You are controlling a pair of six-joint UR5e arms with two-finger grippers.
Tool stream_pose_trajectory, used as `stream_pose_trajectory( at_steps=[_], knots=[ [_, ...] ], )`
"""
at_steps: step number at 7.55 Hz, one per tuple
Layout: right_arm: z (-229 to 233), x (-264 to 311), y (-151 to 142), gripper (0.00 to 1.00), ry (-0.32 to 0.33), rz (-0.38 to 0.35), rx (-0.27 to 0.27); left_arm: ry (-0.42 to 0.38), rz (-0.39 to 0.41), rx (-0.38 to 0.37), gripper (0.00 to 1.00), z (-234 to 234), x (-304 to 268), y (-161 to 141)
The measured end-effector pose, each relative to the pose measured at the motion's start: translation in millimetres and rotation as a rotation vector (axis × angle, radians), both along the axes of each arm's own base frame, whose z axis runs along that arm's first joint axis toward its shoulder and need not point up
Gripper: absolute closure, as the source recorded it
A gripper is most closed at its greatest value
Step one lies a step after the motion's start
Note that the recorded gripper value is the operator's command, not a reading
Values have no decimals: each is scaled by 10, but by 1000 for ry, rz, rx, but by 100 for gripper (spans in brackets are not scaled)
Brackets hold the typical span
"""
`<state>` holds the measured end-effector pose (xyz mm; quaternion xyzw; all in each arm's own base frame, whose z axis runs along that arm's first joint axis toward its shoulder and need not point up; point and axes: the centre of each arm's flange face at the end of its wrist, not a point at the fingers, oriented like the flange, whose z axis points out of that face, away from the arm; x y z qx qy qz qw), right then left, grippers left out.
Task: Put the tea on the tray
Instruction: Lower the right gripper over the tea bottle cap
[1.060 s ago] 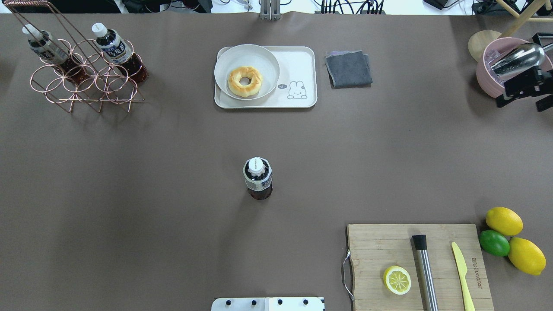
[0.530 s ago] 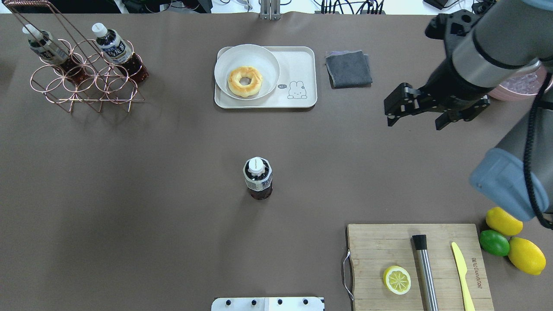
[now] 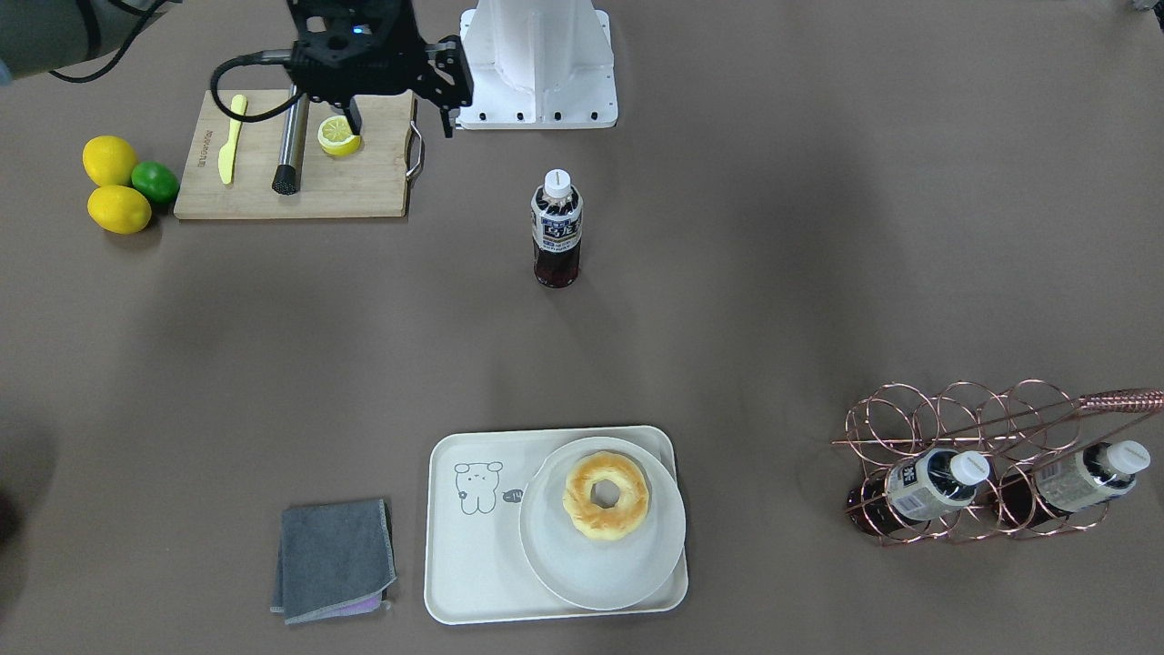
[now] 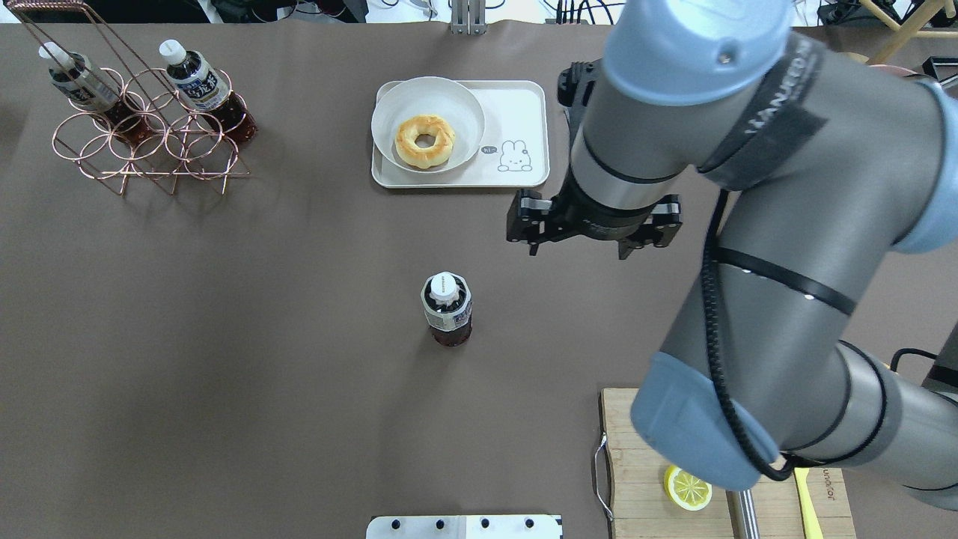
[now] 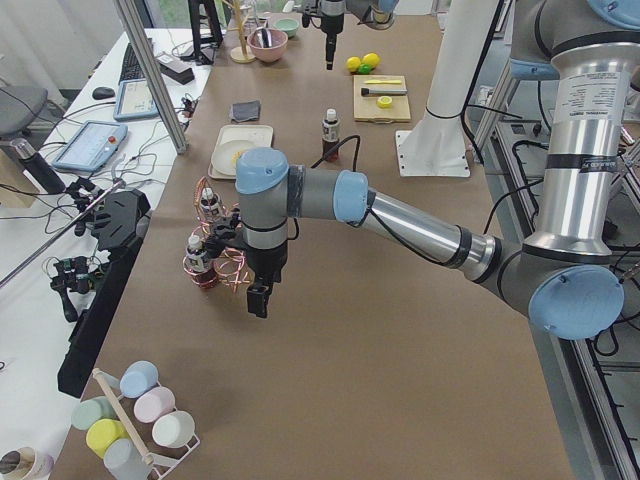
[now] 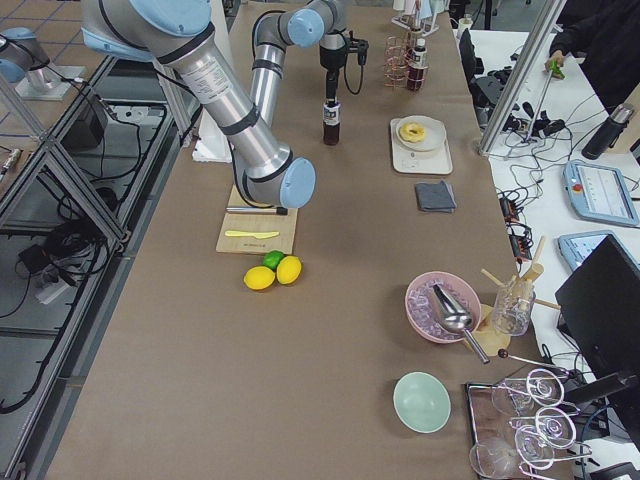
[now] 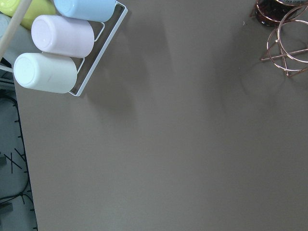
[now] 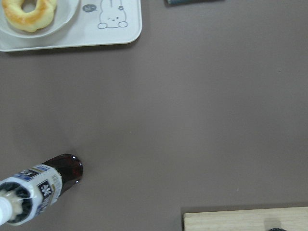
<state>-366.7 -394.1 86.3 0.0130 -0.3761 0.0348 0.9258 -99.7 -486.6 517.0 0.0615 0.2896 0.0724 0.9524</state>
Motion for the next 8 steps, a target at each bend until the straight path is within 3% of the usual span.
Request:
stream_pose_trajectory(
  at_steps=[3,8],
  knots=[
    [-259,-784,-7,1,-9,15,20,1,-3,-13,3,84,-21,0],
    [-468,-1301,-116,1,2,-2,12,1,-8,-12,3,220,-42,18]
  ],
)
